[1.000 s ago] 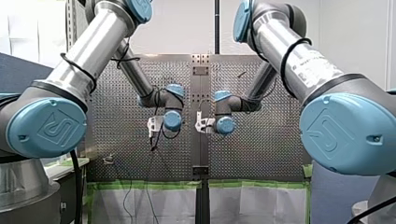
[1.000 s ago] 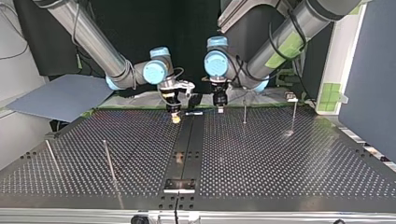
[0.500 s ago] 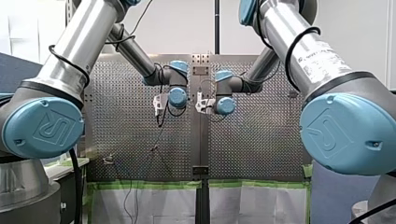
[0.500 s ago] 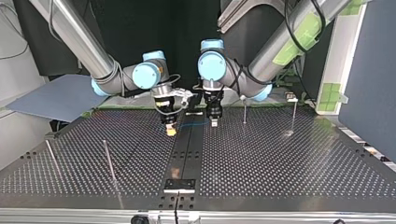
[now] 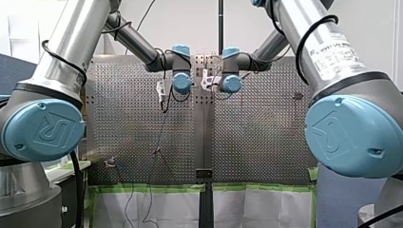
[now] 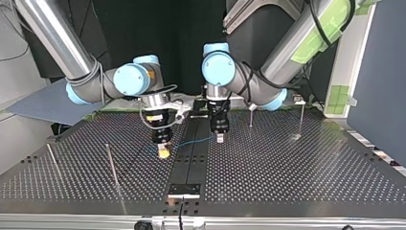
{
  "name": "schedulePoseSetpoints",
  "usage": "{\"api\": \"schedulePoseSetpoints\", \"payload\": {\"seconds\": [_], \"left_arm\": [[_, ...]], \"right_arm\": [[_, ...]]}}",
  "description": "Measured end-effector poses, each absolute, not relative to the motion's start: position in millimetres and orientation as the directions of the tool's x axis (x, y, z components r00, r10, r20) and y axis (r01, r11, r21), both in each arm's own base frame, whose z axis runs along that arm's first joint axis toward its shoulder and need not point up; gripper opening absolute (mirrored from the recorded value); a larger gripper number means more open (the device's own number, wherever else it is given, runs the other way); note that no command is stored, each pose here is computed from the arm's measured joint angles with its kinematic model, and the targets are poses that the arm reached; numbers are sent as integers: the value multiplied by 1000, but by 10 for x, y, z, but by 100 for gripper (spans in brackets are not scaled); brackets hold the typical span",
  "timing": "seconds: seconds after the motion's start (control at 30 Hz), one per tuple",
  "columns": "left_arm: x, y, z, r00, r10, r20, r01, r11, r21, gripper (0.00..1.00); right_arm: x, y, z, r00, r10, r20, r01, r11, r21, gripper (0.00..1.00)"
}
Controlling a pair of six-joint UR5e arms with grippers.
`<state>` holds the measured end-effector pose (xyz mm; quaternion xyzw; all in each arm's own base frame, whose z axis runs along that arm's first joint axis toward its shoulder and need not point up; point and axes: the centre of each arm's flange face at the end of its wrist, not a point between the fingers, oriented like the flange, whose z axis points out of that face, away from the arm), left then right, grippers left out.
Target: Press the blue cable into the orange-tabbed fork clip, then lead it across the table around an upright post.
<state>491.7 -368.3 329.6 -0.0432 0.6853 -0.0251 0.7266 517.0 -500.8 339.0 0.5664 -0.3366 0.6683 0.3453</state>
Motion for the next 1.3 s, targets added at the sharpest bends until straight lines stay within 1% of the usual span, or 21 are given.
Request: {"api": "schedulePoseSetpoints", "payload": {"seconds": [0.33,0.6,0.83,1.1,1.3], "left_arm": [[5065,-3655,3508,75,-84,-994,-21,996,-86,0],[5160,-3650,3748,75,-81,-994,-20,996,-83,0],[5187,-3719,3981,74,-78,-994,4,997,-78,0],[5220,-3822,4210,83,-65,-994,36,997,-62,0],[5266,-3967,4175,57,-17,-998,56,998,-14,0]], "right_arm": [[5049,-4889,4017,-152,128,980,-843,-534,-61,0],[4960,-4900,4141,-144,112,983,-850,-523,-65,0],[4831,-4952,4184,-135,91,987,-862,-502,-72,0],[4633,-5061,4386,-145,104,984,-877,-473,-79,0],[4461,-5135,4532,-148,108,983,-889,-450,-84,0]]}}
